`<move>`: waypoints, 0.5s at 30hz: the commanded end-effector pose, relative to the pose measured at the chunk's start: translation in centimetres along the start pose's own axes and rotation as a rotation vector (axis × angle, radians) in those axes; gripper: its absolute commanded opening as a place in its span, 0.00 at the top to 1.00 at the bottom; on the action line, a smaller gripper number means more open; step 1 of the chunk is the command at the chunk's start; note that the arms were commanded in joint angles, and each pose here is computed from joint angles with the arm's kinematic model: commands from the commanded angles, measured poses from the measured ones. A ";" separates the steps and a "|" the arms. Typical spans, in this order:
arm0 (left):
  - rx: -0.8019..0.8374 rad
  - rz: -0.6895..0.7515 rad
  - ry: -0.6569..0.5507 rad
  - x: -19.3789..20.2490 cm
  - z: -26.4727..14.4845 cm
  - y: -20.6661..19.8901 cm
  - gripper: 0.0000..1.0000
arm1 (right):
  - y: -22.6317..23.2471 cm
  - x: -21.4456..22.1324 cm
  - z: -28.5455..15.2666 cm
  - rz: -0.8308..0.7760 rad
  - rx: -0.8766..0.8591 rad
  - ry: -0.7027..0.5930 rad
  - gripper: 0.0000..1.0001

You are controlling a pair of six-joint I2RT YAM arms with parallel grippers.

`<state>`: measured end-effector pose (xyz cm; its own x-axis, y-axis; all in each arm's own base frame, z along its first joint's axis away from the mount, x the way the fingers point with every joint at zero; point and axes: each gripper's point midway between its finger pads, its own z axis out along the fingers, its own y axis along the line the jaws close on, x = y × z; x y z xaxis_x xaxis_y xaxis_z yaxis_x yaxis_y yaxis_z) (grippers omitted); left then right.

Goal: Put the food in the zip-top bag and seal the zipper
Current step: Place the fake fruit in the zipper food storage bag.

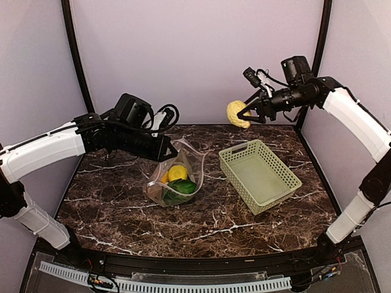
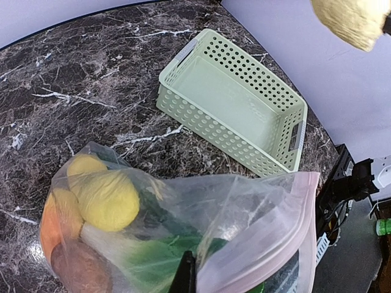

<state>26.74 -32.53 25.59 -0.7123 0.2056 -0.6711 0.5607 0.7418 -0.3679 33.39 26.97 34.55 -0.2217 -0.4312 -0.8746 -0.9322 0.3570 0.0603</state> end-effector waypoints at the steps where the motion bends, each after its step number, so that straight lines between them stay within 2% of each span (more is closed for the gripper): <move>1: 0.003 -0.009 -0.029 -0.2 -1.0 0.1 0.99 | 7.2 -3.5 -0.9 -0.156 -0.165 -0.086 0.43; 7: 0.008 -0.005 -0.035 -0.3 -1.4 0.0 0.99 | 14.4 -4.8 0.2 -0.277 -0.355 -0.087 0.42; 15: 0.043 -0.022 -0.054 -0.6 -2.2 -0.7 0.99 | 19.7 -2.6 4.5 -0.453 -0.394 0.029 0.43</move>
<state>26.42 -32.23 26.38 -0.7050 0.1863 -0.6843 0.5623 0.7348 -0.3794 18.30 37.07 38.23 0.1248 -0.4269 -0.8957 -0.9866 -0.1486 -0.0666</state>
